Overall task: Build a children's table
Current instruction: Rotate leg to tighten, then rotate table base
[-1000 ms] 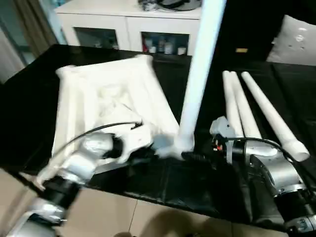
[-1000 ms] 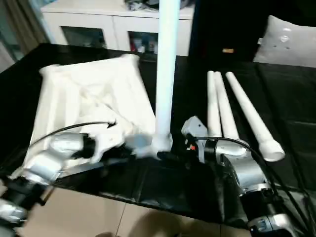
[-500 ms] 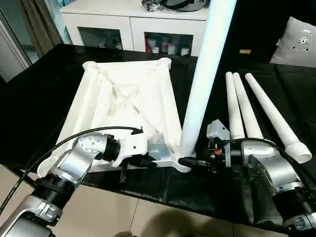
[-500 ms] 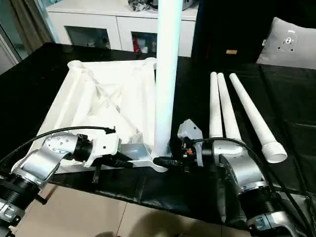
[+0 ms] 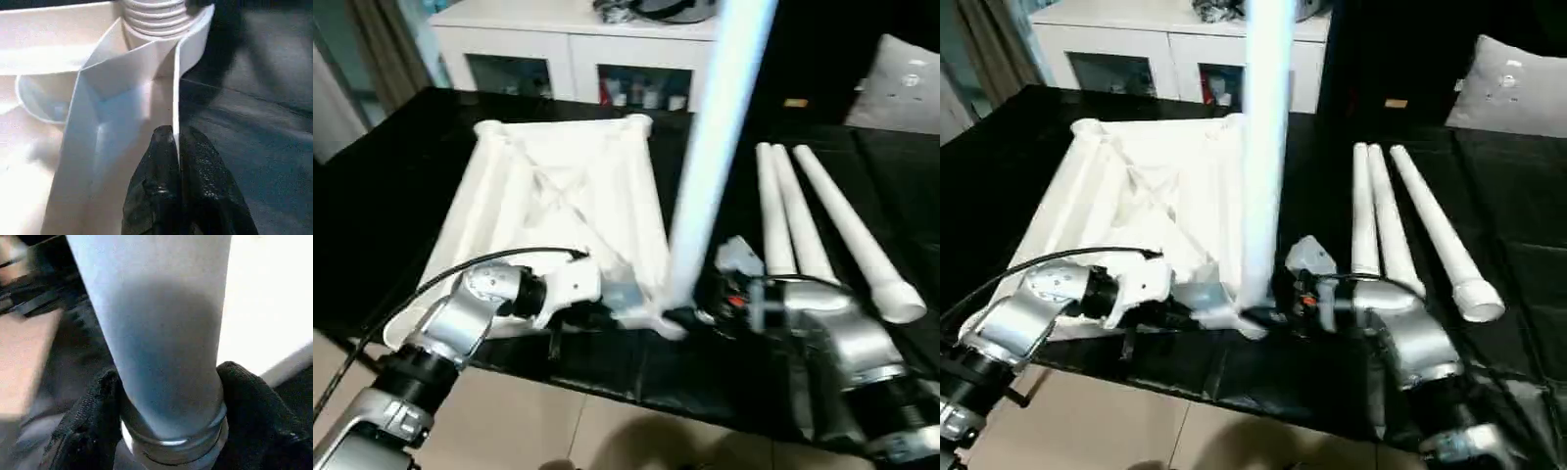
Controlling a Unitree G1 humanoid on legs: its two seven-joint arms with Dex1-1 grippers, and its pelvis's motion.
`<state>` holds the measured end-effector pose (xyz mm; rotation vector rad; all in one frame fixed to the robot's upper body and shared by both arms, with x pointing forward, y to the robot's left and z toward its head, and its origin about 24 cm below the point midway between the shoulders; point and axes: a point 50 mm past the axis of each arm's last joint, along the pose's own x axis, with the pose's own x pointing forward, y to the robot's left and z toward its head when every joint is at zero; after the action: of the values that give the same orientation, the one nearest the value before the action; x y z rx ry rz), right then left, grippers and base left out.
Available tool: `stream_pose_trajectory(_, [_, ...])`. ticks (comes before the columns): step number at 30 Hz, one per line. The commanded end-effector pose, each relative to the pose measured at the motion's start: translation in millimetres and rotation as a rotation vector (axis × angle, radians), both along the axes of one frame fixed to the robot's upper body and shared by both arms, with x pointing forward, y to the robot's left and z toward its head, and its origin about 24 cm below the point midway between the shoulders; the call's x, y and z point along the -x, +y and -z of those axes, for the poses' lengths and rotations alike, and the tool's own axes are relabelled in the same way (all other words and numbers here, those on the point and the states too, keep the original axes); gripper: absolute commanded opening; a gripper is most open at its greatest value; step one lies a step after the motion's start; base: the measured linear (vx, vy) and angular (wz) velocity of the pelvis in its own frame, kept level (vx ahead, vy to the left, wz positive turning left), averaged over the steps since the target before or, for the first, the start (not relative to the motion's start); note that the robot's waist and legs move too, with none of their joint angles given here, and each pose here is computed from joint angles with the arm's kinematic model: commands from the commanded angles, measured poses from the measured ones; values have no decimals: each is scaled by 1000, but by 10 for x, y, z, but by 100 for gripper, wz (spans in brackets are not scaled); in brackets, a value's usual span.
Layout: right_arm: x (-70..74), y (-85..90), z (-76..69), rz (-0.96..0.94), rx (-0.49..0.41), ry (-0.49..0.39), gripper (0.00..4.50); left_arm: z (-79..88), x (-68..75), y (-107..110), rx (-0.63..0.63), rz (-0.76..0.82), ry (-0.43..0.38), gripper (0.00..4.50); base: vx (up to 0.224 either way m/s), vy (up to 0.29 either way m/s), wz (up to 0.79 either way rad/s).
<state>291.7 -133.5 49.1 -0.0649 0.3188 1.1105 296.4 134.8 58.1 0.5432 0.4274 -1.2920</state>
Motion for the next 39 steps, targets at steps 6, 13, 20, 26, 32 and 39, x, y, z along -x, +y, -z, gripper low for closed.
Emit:
stream_pose_trajectory(6, [-206,458,137,294,41,9,266,-186,-199,-382,161,-382,-108,0,0,0,0])
stream_pose_trajectory(13, [-294,498,134,457,34,-5,337,-240,-284,-625,232,-491,-147,0,0,0,0])
stream_pose_trajectory(20, [-273,252,111,533,121,-77,390,-220,-344,-467,177,-495,-177,0,0,0,0])
stream_pose_trajectory(26, [-192,65,2,557,110,-73,438,-235,-470,-378,148,-494,-209,0,0,0,0])
stream_pose_trajectory(32, [-153,-10,-100,617,91,-93,438,-280,-659,-394,148,-491,-245,0,0,0,0])
stream_pose_trajectory(39, [-220,-10,-247,684,95,-189,446,-417,-813,-453,285,-566,-240,27,0,0,0])
